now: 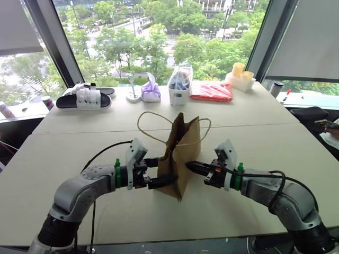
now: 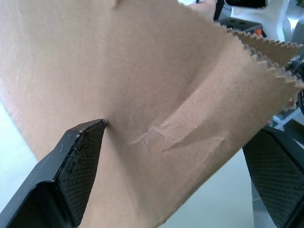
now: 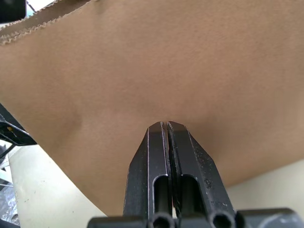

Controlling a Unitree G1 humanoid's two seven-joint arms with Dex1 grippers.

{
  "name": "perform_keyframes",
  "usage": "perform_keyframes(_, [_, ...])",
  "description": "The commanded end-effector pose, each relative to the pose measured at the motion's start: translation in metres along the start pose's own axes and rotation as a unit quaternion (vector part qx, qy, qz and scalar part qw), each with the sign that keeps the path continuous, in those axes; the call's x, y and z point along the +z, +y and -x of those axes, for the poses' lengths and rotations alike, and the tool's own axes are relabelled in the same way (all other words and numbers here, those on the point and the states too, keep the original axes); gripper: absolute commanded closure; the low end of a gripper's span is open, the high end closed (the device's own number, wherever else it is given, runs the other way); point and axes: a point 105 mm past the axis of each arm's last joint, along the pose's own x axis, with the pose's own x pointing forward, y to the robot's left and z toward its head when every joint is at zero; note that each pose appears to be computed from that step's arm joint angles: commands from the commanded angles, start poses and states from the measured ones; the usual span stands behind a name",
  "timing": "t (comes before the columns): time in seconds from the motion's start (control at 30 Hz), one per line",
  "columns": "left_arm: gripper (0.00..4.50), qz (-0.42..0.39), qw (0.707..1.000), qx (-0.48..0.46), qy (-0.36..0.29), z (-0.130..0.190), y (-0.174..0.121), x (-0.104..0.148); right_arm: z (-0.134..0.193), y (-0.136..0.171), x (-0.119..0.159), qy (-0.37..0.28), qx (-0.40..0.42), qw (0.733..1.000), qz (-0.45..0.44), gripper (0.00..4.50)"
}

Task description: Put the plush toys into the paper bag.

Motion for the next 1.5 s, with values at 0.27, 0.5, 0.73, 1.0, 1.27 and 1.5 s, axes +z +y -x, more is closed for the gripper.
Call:
perform_keyframes(0.27, [0.0, -0.018, 0.999, -0.032, 0.001, 0.01, -0.013, 0.01, -0.005, 0.012, 0.015, -0.022, 0.019, 0.999, 0.024, 4.44])
perform_keyframes(0.5, [0.0, -0.022, 0.999, 0.02, -0.014, -0.001, 0.001, 0.014, -0.004, 0.011, 0.015, -0.019, 0.019, 0.999, 0.026, 4.44])
perform_keyframes(0.73, [0.0, -0.007, 0.997, 0.071, -0.031, -0.01, 0.007, 0.013, -0.004, 0.013, 0.014, -0.019, 0.018, 0.999, 0.025, 4.44])
perform_keyframes(1.0, [2.45, 0.003, 0.993, 0.109, -0.045, -0.012, 0.004, 0.014, -0.004, 0.017, 0.013, -0.016, 0.019, 0.999, 0.024, 4.5])
perform_keyframes(1.27, [4.48, -0.014, 0.992, 0.12, -0.038, -0.005, 0.006, 0.023, 0.013, 0.01, 0.015, -0.016, -0.008, 1.0, 0.022, 4.5])
perform_keyframes(1.5, [4.48, -0.086, 0.996, -0.006, -0.01, -0.001, 0.049, 0.042, 0.072, -0.001, 0.021, -0.004, -0.081, 0.996, 0.038, 4.5])
